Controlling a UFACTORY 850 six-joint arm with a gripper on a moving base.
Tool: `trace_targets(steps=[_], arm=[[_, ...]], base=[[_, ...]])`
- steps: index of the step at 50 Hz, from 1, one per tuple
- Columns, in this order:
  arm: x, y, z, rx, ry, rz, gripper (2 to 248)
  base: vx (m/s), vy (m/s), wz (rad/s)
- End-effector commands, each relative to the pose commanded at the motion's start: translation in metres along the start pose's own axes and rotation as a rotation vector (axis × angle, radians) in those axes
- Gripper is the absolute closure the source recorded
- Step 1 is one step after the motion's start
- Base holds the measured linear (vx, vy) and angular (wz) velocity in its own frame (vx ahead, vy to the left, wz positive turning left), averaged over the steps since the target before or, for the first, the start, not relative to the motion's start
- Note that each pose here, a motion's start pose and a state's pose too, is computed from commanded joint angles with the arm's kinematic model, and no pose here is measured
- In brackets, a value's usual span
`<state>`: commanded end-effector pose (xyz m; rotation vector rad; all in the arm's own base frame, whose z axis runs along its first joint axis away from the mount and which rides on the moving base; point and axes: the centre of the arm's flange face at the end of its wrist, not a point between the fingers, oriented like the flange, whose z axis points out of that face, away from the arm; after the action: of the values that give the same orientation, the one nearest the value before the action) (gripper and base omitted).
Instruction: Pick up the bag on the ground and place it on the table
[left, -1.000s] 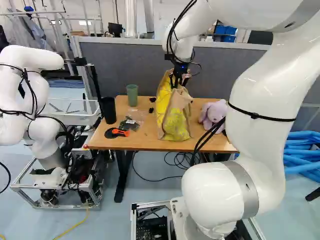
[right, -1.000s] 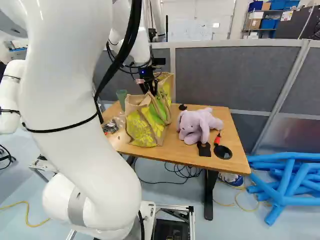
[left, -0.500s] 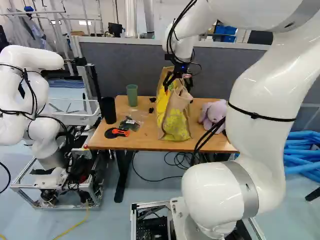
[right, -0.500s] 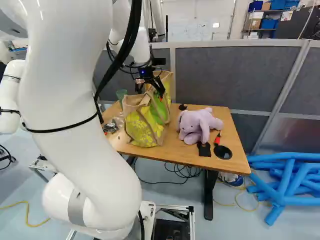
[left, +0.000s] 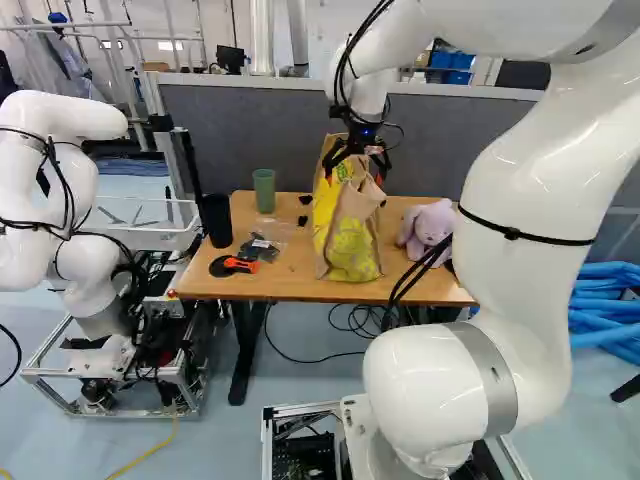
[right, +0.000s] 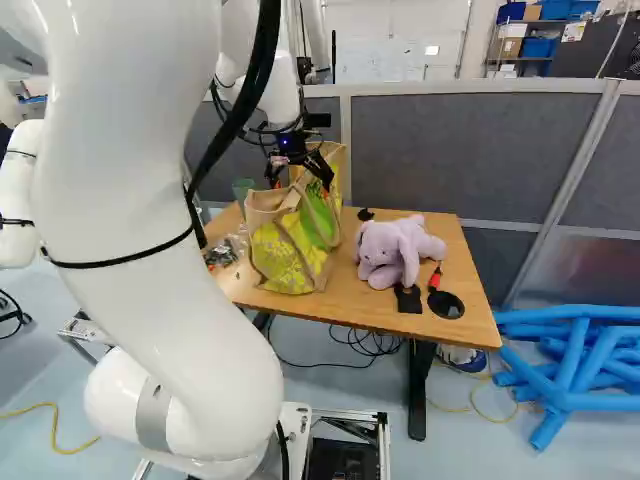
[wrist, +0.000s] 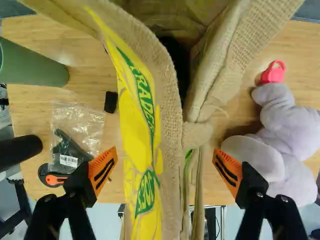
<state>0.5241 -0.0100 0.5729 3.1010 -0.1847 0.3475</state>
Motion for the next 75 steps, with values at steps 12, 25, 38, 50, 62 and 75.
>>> trace_targets(steps=[12,25,38,50,62,75], arm=[[-0.004,0.001,-0.018,0.003,0.032,0.001,3],[-0.009,0.002,-0.038,0.007,0.067,0.002,3],[-0.015,0.003,-0.057,0.007,0.079,0.003,3],[-0.022,0.004,-0.075,0.006,0.077,0.004,3],[-0.028,0.005,-0.092,0.004,0.066,0.005,3],[-0.033,0.006,-0.11,0.0,0.04,0.006,3]], base=[[0.0,0.0,0.0],[0.0,0.0,0.0],[0.0,0.0,0.0],[0.0,0.0,0.0],[0.0,0.0,0.0],[0.0,0.0,0.0]])
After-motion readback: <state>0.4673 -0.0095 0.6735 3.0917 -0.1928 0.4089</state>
